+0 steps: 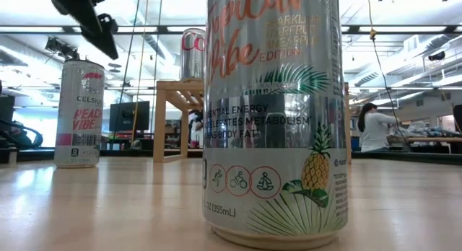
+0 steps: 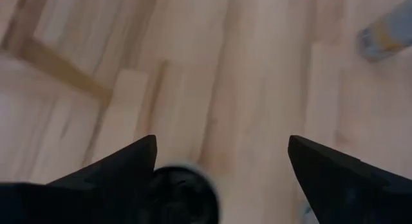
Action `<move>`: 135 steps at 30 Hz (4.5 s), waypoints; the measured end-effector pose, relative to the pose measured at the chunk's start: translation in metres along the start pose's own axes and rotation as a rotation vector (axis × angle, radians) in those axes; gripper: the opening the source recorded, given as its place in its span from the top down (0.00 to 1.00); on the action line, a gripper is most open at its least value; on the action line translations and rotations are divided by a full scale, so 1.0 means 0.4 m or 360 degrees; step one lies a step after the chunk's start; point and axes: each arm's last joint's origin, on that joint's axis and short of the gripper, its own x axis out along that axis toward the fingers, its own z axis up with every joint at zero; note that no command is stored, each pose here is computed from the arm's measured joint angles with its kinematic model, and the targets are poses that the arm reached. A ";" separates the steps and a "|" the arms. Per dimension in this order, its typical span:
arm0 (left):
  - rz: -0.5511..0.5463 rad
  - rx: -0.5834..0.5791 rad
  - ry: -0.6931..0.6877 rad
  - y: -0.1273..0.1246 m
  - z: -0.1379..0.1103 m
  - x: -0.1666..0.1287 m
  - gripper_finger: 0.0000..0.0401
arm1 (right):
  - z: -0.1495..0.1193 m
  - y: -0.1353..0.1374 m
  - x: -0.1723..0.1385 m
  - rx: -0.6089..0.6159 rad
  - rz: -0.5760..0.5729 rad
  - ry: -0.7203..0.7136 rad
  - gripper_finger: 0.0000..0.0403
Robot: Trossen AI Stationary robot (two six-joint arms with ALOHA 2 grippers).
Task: Place canned beverage on shelf
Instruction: Put the top white-pink soda can on the shelf
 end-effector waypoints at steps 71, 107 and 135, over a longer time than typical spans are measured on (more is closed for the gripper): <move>0.0272 -0.0184 0.0268 0.020 -0.040 0.010 0.10 | 0.135 0.013 -0.042 -0.0056 0.0182 -0.0946 0.01; 0.0224 -0.0142 0.0446 0.028 -0.024 0.064 0.22 | 0.125 0.008 -0.036 -0.0053 0.0211 -0.0866 0.01; 0.0192 -0.0068 0.0452 0.026 -0.024 0.063 0.33 | 0.119 0.010 -0.033 0.0096 0.0252 -0.0807 0.01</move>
